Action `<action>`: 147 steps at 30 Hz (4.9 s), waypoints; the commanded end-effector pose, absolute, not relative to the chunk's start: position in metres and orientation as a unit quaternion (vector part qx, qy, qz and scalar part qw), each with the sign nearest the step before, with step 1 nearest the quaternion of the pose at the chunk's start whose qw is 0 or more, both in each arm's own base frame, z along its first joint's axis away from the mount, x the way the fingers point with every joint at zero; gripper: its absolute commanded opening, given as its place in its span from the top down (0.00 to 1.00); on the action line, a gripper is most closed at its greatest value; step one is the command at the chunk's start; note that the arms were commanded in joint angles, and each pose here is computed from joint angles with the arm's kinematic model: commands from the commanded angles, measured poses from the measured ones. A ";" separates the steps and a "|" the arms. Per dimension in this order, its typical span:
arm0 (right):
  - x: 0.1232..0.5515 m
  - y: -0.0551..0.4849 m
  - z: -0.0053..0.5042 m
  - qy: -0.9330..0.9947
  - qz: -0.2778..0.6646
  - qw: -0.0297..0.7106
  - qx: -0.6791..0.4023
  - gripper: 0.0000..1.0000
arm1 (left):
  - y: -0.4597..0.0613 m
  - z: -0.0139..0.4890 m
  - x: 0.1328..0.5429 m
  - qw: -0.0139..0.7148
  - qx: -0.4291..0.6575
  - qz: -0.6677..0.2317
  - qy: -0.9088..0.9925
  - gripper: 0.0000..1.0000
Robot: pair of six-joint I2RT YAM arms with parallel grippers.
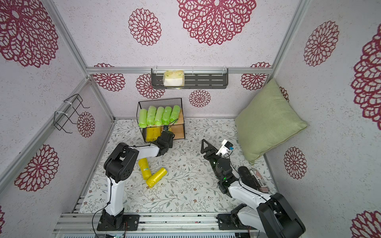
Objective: Sort the rolls of trash bags by color and place them on the shelf
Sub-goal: Place the roll of trash bags on the shelf, then pick up the roll of trash bags from the center of the board.
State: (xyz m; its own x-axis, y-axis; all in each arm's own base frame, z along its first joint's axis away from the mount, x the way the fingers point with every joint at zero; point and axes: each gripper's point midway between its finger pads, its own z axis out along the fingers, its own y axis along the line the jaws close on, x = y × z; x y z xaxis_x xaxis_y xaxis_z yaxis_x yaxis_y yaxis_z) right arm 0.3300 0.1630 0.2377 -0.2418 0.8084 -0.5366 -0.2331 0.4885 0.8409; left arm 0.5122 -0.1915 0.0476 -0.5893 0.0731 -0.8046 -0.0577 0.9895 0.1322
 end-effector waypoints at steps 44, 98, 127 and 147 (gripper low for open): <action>0.326 0.173 0.220 0.667 0.452 0.562 0.186 0.22 | -0.182 0.058 0.484 0.441 0.034 0.044 0.896 0.69; 0.215 0.397 0.099 0.842 0.486 0.200 -0.124 0.22 | -0.149 0.175 0.344 0.392 -0.005 -0.156 0.907 0.27; 0.274 0.429 0.031 0.901 0.413 0.134 0.006 0.42 | -0.156 0.217 0.330 0.430 0.017 -0.206 0.879 0.25; 0.344 0.298 0.131 0.789 0.495 0.346 0.113 0.70 | -0.227 0.205 0.316 0.356 0.070 -0.404 0.840 0.15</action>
State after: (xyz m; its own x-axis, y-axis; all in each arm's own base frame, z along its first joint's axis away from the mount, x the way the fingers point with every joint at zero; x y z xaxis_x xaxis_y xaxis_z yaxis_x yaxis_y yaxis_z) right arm 0.3198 0.3140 0.0741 -0.8356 0.4253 -0.3478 -0.0527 0.5681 0.8213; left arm 0.3221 -0.1960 0.1948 -0.7029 -0.1637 -0.6922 0.3120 0.8036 -0.5069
